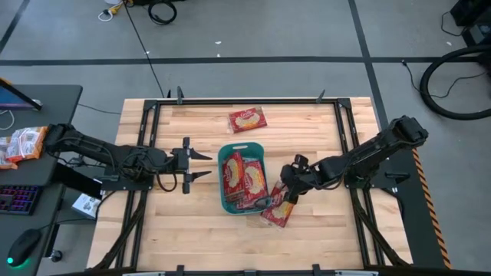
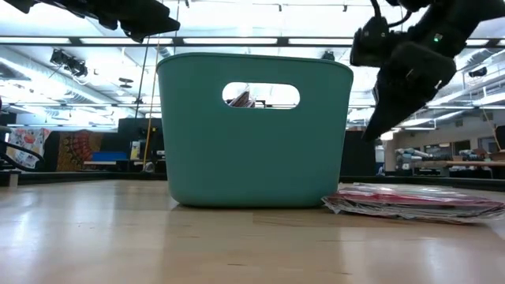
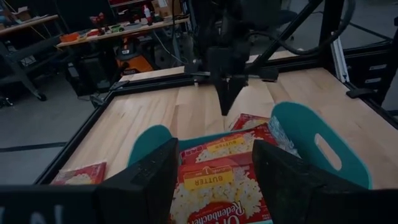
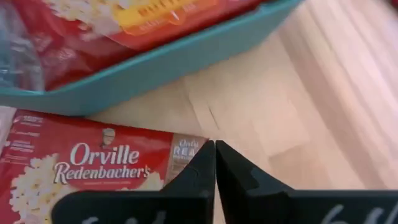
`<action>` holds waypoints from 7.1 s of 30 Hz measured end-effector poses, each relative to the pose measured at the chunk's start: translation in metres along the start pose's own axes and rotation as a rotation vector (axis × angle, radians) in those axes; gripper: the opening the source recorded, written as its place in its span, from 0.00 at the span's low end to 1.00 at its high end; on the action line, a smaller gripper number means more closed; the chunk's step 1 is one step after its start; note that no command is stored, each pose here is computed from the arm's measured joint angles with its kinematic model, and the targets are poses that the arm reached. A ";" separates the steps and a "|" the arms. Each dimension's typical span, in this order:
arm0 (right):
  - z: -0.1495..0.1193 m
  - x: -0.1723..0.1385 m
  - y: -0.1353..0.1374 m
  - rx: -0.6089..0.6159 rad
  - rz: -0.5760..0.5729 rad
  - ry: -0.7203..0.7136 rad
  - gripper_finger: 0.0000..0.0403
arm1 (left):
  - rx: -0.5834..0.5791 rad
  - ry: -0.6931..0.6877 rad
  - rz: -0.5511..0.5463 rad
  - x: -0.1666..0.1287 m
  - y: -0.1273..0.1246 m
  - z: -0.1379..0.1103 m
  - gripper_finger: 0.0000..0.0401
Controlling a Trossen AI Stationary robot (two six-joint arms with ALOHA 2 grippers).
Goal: Sort popcorn bags into baskets
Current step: Put the red popcorn bag into the green bin
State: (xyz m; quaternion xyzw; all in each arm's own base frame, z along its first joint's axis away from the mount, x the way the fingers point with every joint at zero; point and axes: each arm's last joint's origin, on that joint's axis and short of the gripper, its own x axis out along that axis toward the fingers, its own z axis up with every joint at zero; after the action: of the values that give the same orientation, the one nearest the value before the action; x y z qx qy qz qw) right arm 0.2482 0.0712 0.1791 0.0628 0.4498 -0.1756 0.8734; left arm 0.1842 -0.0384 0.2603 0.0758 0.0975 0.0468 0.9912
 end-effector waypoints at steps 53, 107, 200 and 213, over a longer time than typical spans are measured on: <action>-0.082 0.024 0.105 -0.897 -0.098 -0.001 0.20 | -0.002 0.000 0.000 0.000 0.000 0.000 0.52; -0.024 -0.013 0.085 -0.497 -0.061 -0.181 0.02 | 0.079 0.273 -0.251 0.154 -0.071 0.012 0.52; -0.045 0.049 0.112 -1.109 -0.233 -0.228 0.06 | 0.199 0.378 -0.285 0.148 -0.074 0.006 0.52; -0.042 0.028 0.115 -1.097 -0.315 -0.298 0.01 | 0.244 0.226 -0.211 0.089 -0.059 0.063 0.52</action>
State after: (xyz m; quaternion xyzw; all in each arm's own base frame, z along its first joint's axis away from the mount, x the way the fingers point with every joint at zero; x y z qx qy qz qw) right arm 0.2726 0.1827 0.1261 -0.4911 0.3512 -0.0518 0.7955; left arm 0.2883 -0.0960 0.2957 0.1788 0.2204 -0.0614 0.9569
